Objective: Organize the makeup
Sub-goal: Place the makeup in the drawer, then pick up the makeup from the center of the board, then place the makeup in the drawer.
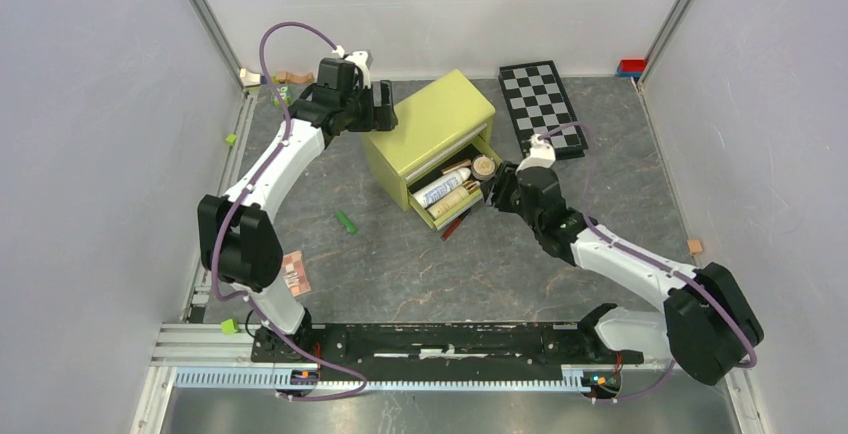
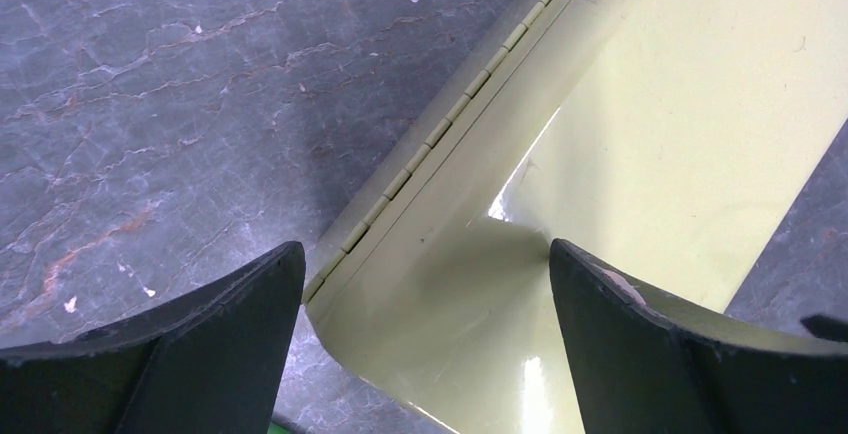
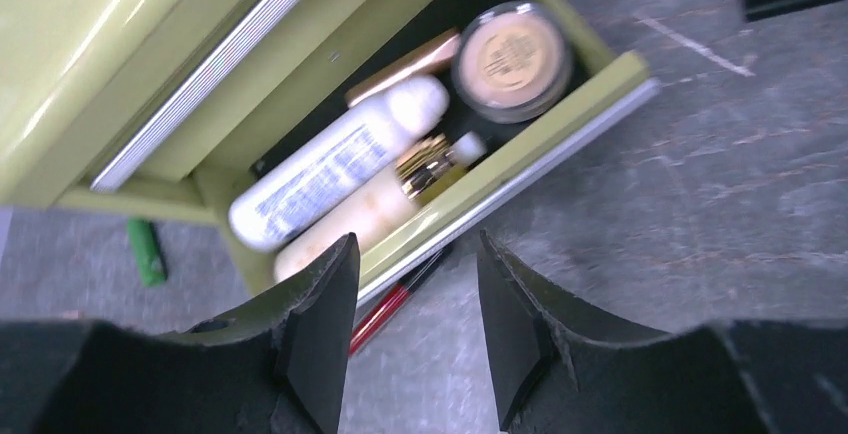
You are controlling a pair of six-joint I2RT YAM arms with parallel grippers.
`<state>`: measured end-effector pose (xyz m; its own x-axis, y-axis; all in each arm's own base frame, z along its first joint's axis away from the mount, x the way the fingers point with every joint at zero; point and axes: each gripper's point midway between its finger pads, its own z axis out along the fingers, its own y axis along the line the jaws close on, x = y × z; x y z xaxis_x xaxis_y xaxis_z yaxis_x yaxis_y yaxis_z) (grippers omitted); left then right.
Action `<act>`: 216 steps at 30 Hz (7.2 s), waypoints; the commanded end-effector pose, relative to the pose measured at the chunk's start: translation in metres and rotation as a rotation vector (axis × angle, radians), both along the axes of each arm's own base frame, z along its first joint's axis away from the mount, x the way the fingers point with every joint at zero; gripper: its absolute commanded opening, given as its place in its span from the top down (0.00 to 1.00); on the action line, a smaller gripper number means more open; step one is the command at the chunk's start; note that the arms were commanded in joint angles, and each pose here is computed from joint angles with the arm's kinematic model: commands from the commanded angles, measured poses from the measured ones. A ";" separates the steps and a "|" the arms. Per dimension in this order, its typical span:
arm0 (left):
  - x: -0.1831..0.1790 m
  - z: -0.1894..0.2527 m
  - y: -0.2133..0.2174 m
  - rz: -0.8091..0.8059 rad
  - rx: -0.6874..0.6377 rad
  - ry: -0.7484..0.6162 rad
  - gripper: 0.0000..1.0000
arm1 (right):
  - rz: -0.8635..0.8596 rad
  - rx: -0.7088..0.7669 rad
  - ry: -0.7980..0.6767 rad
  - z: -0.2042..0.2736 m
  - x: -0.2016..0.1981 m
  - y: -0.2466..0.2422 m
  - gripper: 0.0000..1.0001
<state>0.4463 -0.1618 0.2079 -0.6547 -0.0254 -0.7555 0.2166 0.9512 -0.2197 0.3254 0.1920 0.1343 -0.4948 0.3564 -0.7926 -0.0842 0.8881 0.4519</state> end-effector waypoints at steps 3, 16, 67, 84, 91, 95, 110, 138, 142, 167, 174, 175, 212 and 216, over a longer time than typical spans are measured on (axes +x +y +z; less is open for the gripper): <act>-0.006 0.056 0.019 0.068 0.014 -0.159 0.02 | 0.227 -0.096 -0.197 0.052 -0.030 0.058 0.47; -0.103 0.160 0.132 0.550 0.110 -0.358 0.00 | 0.806 -0.288 -0.312 0.065 -0.080 0.239 0.44; -0.130 0.140 0.134 0.502 0.123 -0.325 0.00 | 0.900 -0.487 -0.114 -0.084 -0.040 0.349 0.72; -0.119 0.125 0.129 0.489 0.130 -0.308 0.00 | 0.680 -0.207 -0.421 0.081 -0.081 0.218 0.85; -0.106 0.122 0.122 0.472 0.122 -0.308 0.00 | 0.198 -0.039 -0.322 0.072 -0.049 0.088 0.92; -0.095 0.119 0.115 0.450 0.111 -0.303 0.00 | -0.059 0.067 -0.236 0.057 -0.032 0.035 0.92; -0.047 0.102 0.099 0.419 0.143 -0.303 0.00 | -0.365 0.271 0.006 0.047 0.015 0.031 1.00; -0.051 0.076 0.109 0.429 0.194 -0.318 0.00 | -0.223 0.534 0.256 -0.013 0.054 0.115 1.00; -0.051 0.075 0.108 0.427 0.195 -0.315 0.00 | -0.194 0.552 0.260 -0.013 0.054 0.121 0.90; -0.053 0.072 0.113 0.447 0.215 -0.307 0.00 | -0.081 0.480 0.098 0.029 0.045 0.110 0.53; -0.055 0.066 0.111 0.434 0.212 -0.288 0.00 | 0.003 0.230 -0.045 0.044 0.028 0.078 0.51; -0.055 0.065 0.111 0.433 0.212 -0.287 0.00 | 0.018 0.191 -0.066 0.045 0.025 0.073 0.51; -0.054 0.059 0.102 0.395 0.189 -0.260 0.00 | 0.158 -0.118 0.065 -0.071 -0.062 0.059 0.26; -0.054 0.060 0.101 0.392 0.184 -0.260 0.00 | 0.139 -0.103 0.077 -0.077 -0.060 0.061 0.26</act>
<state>0.3917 -0.0605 0.2534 -0.4444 -0.0970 -0.8906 -0.1563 0.9873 -0.0296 0.2543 0.2436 0.0474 -0.6271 0.1226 -0.7692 -0.2069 0.9258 0.3163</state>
